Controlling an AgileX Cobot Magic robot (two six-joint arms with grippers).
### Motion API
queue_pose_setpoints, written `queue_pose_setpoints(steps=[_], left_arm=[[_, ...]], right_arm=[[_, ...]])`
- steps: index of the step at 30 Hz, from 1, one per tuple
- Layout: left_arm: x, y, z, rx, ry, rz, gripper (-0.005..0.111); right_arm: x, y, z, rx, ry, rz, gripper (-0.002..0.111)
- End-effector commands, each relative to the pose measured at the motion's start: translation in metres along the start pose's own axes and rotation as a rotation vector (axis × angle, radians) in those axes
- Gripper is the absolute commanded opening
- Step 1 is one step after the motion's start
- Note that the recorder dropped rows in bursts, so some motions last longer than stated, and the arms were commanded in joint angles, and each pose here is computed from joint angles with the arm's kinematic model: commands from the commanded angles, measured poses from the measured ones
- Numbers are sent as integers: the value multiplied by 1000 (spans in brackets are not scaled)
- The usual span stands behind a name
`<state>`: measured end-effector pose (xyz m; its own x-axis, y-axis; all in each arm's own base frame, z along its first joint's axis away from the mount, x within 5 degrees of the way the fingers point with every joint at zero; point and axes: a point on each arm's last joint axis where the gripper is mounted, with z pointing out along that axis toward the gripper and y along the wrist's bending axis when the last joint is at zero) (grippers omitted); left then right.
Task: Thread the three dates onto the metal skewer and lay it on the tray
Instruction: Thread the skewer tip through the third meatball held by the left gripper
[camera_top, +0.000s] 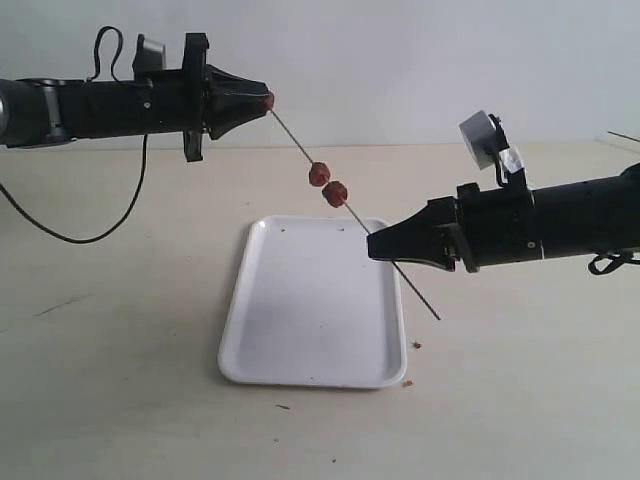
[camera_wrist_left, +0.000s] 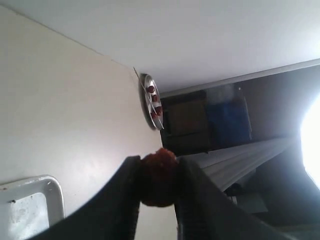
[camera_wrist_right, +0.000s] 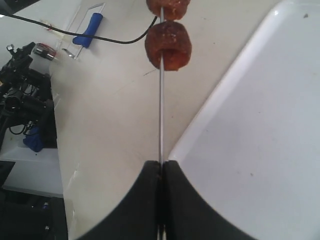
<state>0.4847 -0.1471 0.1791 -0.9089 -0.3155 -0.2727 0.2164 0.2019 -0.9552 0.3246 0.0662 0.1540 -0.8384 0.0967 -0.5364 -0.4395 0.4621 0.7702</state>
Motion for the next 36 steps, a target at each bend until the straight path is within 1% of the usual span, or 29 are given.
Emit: queue_pose_setpoints(steps=[1,10,31,36], left_arm=[[-3,-7,-5,26,-9,-2,28],[-3,-7,-4,27,-7,-4,28],[1,-8,5,5,-13,-23,28],[3,-8,7,1,-13,-45,28]], right_arm=[[2,-2,1,1,-5,-1,0],[-1,-2,1,2,-32,12,0],[2,-2,1,0,-7,0,0],[1,-3,1,11,-13,3,0]])
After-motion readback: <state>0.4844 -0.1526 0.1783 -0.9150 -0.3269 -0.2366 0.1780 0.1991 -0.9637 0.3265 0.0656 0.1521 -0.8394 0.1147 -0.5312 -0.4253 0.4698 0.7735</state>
